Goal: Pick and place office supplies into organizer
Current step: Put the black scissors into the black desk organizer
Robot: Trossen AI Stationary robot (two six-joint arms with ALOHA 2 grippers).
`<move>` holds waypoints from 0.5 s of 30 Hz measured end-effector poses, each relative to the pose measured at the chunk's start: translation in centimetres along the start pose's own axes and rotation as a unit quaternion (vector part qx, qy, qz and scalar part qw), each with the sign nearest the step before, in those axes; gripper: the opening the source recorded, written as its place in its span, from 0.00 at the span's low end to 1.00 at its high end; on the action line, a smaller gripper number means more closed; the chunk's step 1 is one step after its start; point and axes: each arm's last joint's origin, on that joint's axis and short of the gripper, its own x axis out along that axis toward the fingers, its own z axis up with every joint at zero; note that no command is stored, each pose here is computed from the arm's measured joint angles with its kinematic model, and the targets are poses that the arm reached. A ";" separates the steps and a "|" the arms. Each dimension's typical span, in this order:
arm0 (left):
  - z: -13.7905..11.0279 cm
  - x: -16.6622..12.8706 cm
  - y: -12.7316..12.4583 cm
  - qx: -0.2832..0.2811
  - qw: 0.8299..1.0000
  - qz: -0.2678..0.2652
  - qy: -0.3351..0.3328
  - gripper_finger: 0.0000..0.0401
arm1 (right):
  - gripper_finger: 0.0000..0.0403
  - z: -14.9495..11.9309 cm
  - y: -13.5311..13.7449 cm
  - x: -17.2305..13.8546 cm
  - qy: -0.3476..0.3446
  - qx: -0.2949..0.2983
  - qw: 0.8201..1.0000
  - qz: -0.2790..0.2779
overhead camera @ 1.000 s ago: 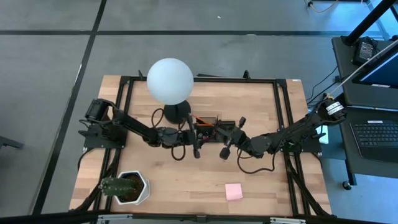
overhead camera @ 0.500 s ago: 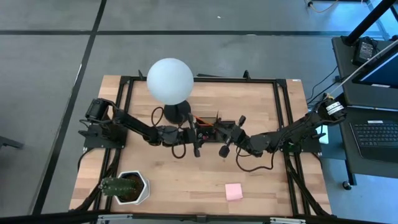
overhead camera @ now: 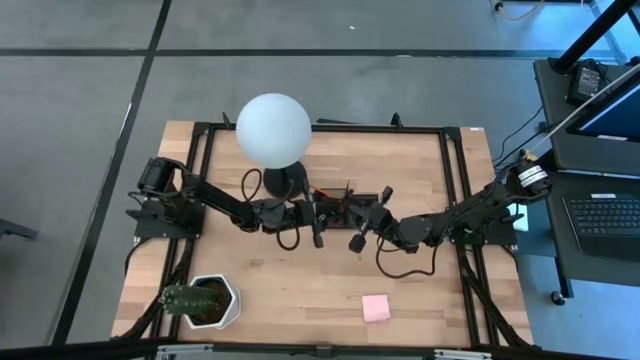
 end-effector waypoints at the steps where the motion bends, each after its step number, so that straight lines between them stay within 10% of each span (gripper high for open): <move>1: 0.0 0.0 0.0 0.000 1.000 0.000 0.000 0.42 | 0.20 0.0 0.0 0.0 -0.001 0.001 1.000 0.000; 15: 0.0 0.0 0.1 0.001 1.000 0.020 0.004 0.18 | 0.20 0.1 0.0 0.0 -0.006 0.017 1.000 0.004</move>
